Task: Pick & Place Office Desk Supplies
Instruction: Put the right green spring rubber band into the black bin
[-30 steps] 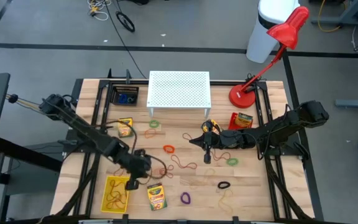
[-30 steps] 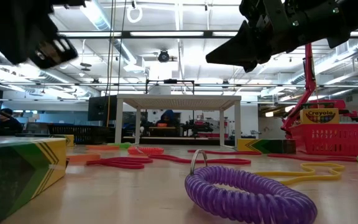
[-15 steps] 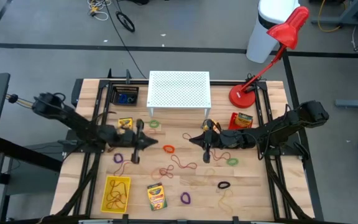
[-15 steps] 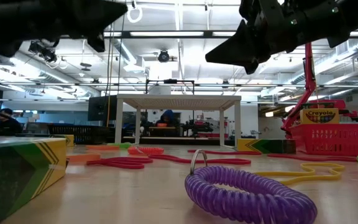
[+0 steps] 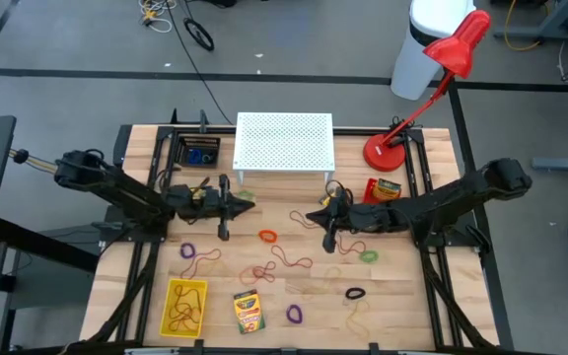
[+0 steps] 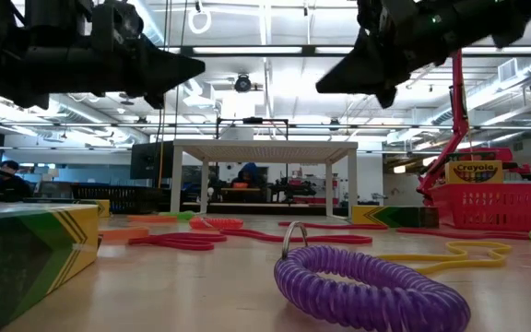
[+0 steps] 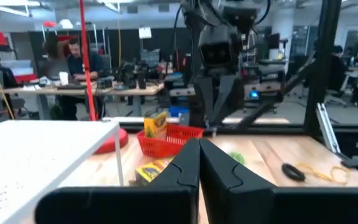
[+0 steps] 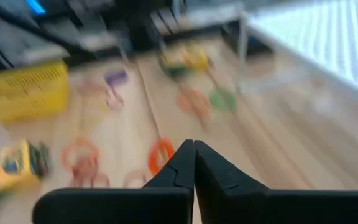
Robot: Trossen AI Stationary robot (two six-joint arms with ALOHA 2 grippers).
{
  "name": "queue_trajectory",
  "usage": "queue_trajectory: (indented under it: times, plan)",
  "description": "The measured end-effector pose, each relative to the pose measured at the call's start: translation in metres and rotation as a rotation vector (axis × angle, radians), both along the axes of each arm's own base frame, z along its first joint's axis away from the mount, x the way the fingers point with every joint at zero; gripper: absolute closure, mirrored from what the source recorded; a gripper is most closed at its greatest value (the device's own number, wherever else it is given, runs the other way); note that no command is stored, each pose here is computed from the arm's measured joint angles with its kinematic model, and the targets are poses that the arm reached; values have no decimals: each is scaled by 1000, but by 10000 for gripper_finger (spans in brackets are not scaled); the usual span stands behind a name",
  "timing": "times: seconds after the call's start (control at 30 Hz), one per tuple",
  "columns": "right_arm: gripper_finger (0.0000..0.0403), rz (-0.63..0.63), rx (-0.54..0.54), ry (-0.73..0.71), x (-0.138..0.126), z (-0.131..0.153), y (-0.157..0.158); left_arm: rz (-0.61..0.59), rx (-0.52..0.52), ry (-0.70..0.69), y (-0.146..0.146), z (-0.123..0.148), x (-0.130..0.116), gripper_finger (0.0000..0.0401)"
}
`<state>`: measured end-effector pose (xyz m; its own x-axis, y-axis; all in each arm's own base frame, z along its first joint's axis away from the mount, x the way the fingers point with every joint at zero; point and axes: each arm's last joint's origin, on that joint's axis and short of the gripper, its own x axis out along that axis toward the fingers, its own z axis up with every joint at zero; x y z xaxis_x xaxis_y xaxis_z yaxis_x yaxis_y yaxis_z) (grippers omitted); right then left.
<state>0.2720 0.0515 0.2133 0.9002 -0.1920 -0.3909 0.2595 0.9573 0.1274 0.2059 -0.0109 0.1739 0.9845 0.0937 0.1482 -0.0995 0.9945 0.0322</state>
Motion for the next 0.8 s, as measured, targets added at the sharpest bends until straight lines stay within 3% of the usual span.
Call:
queue_trajectory:
  times: [0.2, 0.3, 0.47, 0.63, 0.8]
  plan:
    - [397, -137, 132, 413, -14, 22, -2, 34, -5, 37, 0, -9, 6, 385]
    - [397, -208, 187, 578, -18, 26, -1, 31, -62, 39, 0, -10, 9, 381]
    - [393, -168, 271, 830, -23, 13, 16, 25, -88, 43, 0, -11, 10, 380]
    - [390, -130, 326, 922, -26, 2, 35, 29, -83, 56, 0, -12, 10, 380]
    - [351, -120, 379, 959, -31, -2, 52, 58, -87, 51, 1, -11, 11, 380]
